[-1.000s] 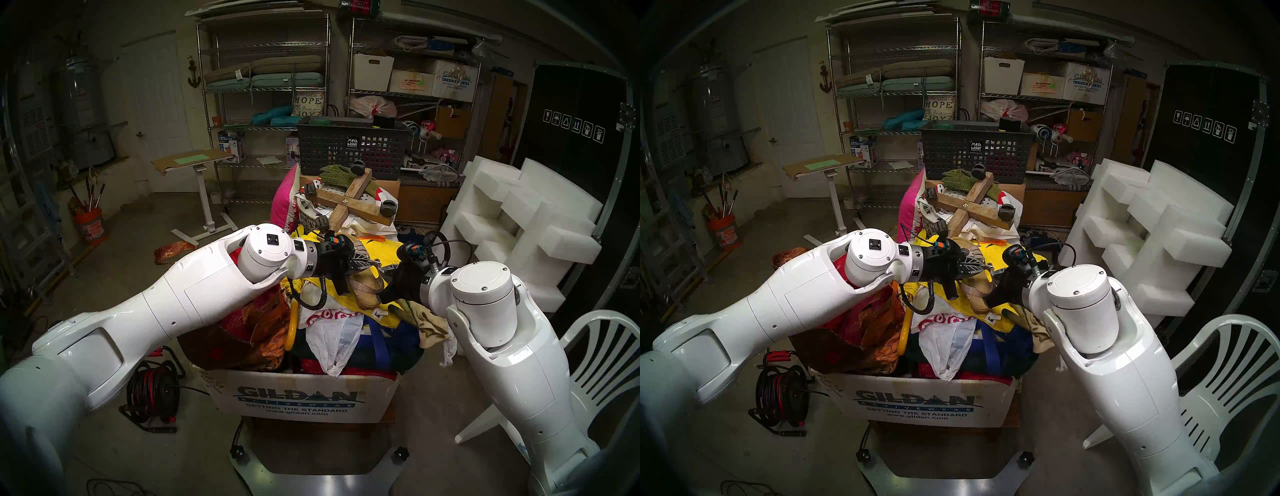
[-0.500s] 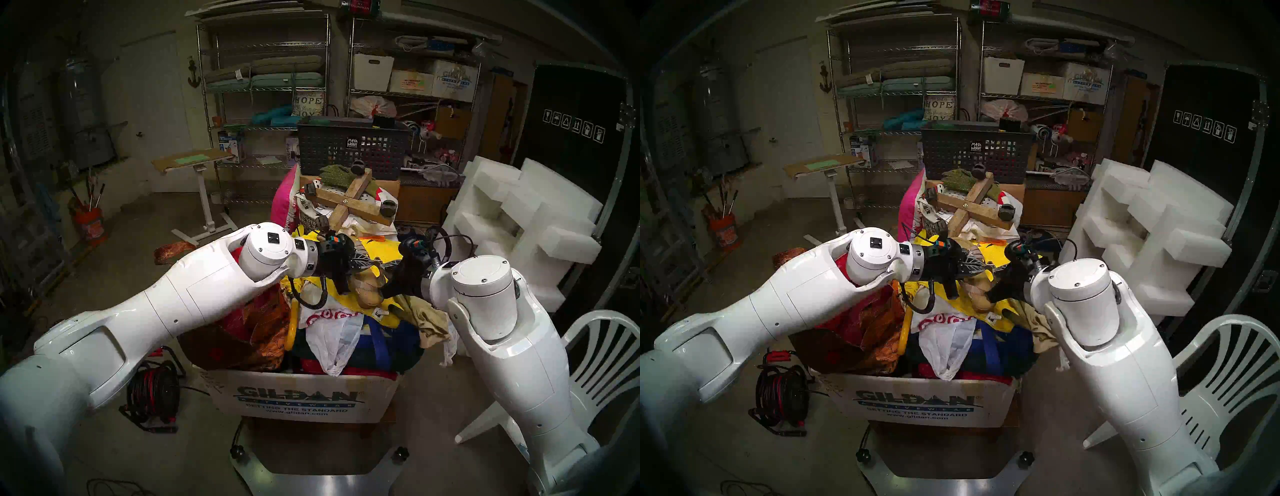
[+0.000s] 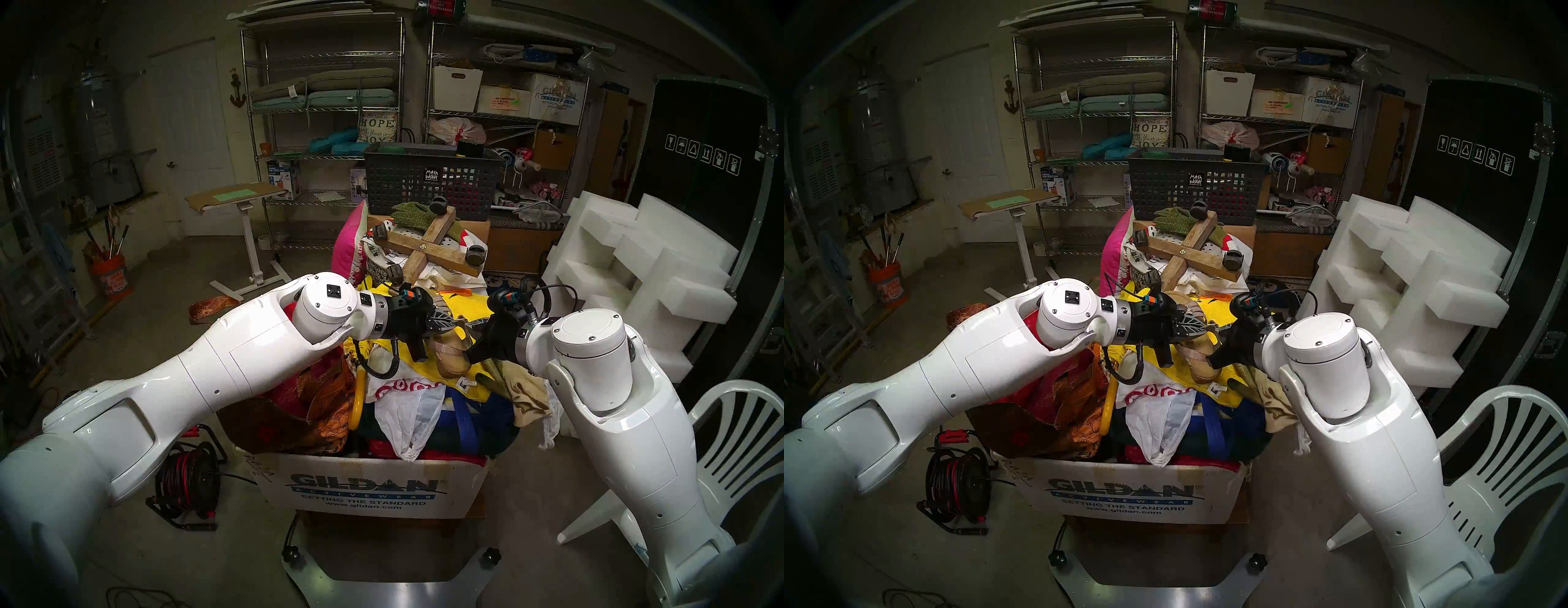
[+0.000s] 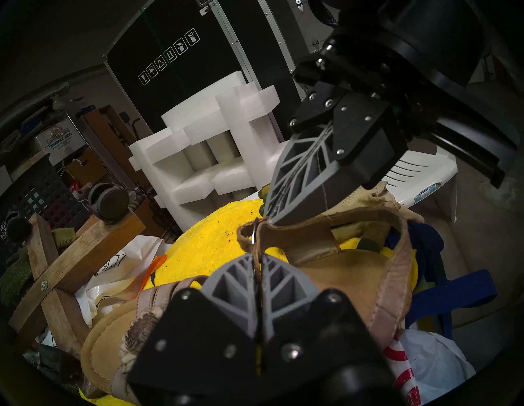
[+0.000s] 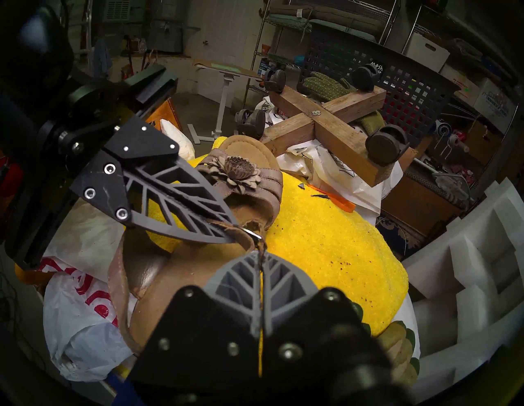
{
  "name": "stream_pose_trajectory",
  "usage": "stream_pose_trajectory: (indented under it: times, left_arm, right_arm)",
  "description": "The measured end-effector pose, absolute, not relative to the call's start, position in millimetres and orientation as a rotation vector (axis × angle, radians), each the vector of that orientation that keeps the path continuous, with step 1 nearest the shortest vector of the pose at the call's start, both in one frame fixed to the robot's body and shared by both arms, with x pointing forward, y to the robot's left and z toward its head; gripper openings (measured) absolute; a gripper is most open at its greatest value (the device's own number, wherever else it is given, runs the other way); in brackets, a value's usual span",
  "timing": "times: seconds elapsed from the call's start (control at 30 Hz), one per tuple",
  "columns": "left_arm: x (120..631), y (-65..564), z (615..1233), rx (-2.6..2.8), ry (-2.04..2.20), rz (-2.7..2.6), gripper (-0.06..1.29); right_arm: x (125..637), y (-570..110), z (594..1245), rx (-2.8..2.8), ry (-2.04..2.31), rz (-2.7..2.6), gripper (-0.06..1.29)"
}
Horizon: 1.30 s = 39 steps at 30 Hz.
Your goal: Unbuckle a shoe
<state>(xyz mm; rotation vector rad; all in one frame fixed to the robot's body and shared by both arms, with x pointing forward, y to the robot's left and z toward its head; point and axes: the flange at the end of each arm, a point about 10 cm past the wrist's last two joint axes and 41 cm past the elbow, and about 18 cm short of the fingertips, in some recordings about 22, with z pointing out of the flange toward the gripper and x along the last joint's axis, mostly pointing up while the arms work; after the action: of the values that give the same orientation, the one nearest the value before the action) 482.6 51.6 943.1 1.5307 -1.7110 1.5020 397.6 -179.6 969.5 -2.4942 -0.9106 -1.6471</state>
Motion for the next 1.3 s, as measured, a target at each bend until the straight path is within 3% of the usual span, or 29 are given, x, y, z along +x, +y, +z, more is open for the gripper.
stream_pose_trajectory:
  times: [0.47, 0.77, 1.2, 1.3]
  left_arm:
    - [485, 54, 945, 1.528, -1.705, 1.527, 0.01]
    - [487, 50, 948, 1.509, -1.699, 1.546, 0.01]
    - [487, 46, 948, 1.501, -1.701, 1.541, 0.01]
    - [487, 46, 948, 1.5, -1.702, 1.54, 0.01]
  right_arm:
    - [397, -177, 973, -2.483, -0.936, -1.65, 0.0]
    - [391, -184, 973, -2.488, -0.941, -1.636, 0.26]
    - [383, -192, 970, -2.5, -0.948, -1.615, 0.36]
    - [383, -193, 970, -2.502, -0.947, -1.613, 0.46]
